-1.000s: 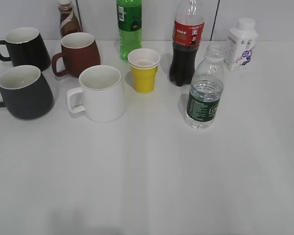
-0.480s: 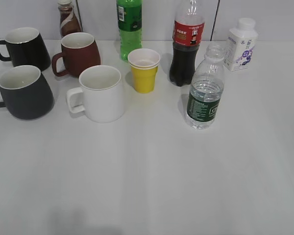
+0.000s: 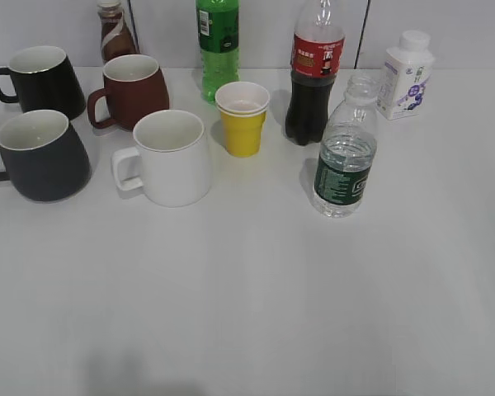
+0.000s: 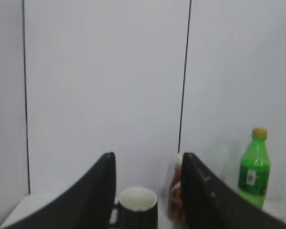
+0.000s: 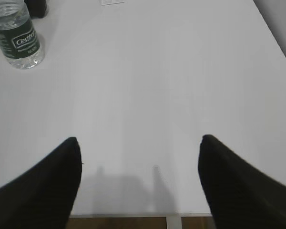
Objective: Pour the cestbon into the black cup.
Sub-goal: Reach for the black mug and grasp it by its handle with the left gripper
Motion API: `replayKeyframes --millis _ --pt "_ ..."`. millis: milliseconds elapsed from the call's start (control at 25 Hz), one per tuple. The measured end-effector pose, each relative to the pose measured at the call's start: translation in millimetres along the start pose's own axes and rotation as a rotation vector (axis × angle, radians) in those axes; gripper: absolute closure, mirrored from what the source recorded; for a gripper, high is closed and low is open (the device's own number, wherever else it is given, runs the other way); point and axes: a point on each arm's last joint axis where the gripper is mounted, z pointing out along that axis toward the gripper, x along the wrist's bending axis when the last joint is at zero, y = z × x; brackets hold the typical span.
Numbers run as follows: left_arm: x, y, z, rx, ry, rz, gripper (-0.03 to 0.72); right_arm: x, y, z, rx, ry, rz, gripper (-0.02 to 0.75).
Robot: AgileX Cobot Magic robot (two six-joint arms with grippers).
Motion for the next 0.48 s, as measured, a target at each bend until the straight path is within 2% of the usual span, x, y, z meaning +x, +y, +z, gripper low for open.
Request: replayKeyframes --millis 240,480 --pt "3.2 -52 71 0.25 0.005 0.035 0.347 0 0 0 0.0 0.001 0.0 0.165" --pt "8.7 -104 121 0.34 0.005 0.033 0.347 0 0 0 0.0 0.001 0.0 0.165"
